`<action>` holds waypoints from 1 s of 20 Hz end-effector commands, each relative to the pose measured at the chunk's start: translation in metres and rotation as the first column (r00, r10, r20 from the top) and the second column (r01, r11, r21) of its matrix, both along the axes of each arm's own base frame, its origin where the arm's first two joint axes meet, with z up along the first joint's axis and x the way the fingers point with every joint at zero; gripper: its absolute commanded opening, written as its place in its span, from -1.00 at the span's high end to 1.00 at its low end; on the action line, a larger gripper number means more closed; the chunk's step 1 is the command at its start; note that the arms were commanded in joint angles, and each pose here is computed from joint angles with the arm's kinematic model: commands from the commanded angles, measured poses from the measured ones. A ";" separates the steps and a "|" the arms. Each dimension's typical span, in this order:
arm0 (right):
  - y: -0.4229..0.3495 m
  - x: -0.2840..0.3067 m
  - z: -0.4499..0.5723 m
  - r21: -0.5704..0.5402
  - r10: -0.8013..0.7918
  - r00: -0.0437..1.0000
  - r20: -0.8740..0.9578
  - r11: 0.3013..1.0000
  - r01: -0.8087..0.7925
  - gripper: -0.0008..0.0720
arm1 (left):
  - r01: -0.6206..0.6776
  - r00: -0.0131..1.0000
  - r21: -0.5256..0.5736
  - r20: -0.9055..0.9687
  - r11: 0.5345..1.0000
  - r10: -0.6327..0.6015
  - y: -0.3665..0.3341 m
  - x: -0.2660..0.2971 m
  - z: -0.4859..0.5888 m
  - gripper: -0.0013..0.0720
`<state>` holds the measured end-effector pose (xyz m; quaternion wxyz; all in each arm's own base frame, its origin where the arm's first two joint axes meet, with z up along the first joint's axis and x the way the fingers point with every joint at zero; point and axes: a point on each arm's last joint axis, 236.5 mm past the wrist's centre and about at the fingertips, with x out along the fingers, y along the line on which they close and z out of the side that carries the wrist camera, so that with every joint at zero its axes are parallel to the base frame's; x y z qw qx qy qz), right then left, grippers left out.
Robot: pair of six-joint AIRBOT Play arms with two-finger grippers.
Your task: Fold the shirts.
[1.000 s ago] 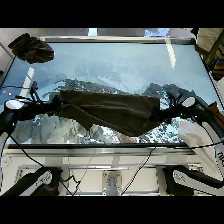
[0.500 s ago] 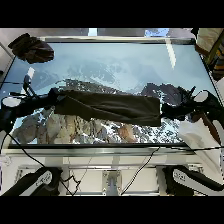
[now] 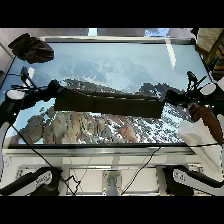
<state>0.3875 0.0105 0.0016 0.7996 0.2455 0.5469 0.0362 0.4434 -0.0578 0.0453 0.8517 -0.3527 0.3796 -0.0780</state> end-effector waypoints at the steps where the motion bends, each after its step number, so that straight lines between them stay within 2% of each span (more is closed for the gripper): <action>1: 0.000 0.026 -0.013 0.039 -0.041 0.998 0.039 0.998 0.040 0.92 | 0.018 0.999 0.033 -0.048 0.999 -0.016 -0.010 0.018 -0.035 0.93; 4: -0.008 0.045 -0.033 0.047 -0.099 0.994 0.050 0.994 0.096 0.92 | 0.002 0.996 0.041 -0.091 0.999 0.001 -0.006 0.042 -0.061 0.93; 11: -0.015 0.072 -0.066 0.049 -0.103 0.995 0.001 0.994 0.103 0.92 | -0.019 0.978 0.128 -0.202 0.992 0.045 0.017 0.069 -0.107 0.93; 15: -0.016 0.070 -0.082 0.045 -0.096 0.995 -0.030 0.994 0.097 0.91 | -0.025 0.978 0.104 -0.202 0.994 0.046 0.013 0.072 -0.107 0.91; 16: -0.015 0.070 -0.082 0.047 -0.096 0.995 -0.030 0.994 0.097 0.77 | -0.030 0.981 0.080 -0.187 0.996 0.044 0.009 0.076 -0.101 0.48; 17: -0.014 0.070 -0.082 0.053 -0.096 0.995 -0.030 0.994 0.097 0.20 | -0.019 0.987 0.062 -0.157 0.998 0.028 0.005 0.081 -0.092 -0.23; 18: -0.013 0.070 -0.081 0.058 -0.091 0.995 -0.029 0.994 0.092 -0.04 | -0.007 0.992 0.044 -0.124 0.999 0.013 0.000 0.088 -0.081 -0.54; 19: -0.011 0.071 -0.079 0.065 -0.081 0.996 -0.023 0.995 0.082 -0.05 | 0.003 0.996 0.017 -0.093 1.000 -0.001 -0.006 0.095 -0.067 -0.66; 20: -0.011 0.074 -0.075 0.063 -0.073 0.997 -0.014 0.995 0.073 -0.05 | 0.021 0.998 -0.007 -0.057 1.000 -0.021 -0.012 0.102 -0.049 -0.66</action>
